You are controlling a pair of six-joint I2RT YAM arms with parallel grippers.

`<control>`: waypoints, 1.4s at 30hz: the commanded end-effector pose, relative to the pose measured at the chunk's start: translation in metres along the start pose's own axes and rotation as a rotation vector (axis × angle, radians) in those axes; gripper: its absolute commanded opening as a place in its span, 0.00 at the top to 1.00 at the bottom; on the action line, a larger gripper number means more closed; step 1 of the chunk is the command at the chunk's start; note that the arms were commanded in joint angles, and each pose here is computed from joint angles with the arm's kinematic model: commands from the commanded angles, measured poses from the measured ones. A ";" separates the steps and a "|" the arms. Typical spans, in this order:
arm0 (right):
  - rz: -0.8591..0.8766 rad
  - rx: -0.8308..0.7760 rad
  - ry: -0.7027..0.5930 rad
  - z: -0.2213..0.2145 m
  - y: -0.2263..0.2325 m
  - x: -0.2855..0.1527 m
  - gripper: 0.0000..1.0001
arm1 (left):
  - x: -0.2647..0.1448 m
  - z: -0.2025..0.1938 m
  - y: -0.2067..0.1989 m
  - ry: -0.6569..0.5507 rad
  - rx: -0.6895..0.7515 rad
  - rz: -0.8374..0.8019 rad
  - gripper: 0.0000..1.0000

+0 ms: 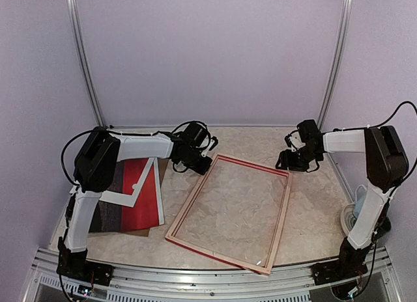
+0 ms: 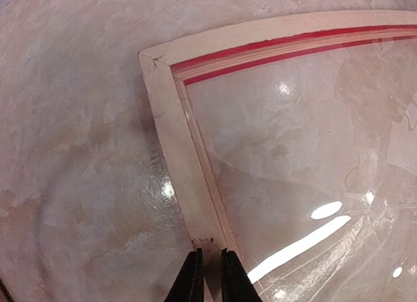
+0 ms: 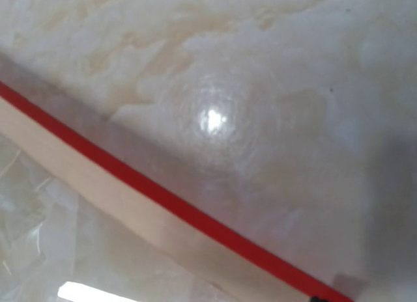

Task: Put the photo into the frame
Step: Move the frame body to the center of the board, then pick up the frame body from the center of the board.

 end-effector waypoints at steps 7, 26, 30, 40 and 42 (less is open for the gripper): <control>0.093 -0.061 0.035 -0.005 0.008 -0.003 0.37 | 0.015 -0.001 -0.001 0.054 0.054 0.060 0.80; 0.048 -0.058 0.089 -0.025 -0.005 0.012 0.38 | 0.017 0.001 0.002 0.071 -0.063 0.170 0.71; 0.043 -0.058 0.094 -0.028 -0.006 0.013 0.40 | 0.018 -0.002 0.004 0.079 -0.073 0.185 0.74; 0.038 -0.057 0.105 -0.031 -0.008 0.015 0.44 | 0.013 -0.001 0.008 0.060 -0.098 0.237 0.78; 0.040 -0.055 0.110 -0.032 -0.008 0.017 0.46 | 0.015 -0.003 0.007 0.065 -0.103 0.234 0.82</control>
Point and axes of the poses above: each gripper's point midway between its finger pads, its own x axis out along the fingers, its own y axis along the line the jaws close on, z = x × y, the point moved 4 cm from there along -x, back along the fingers, and after that the axes turned 12 degrees about x, right-handed, at the moved point
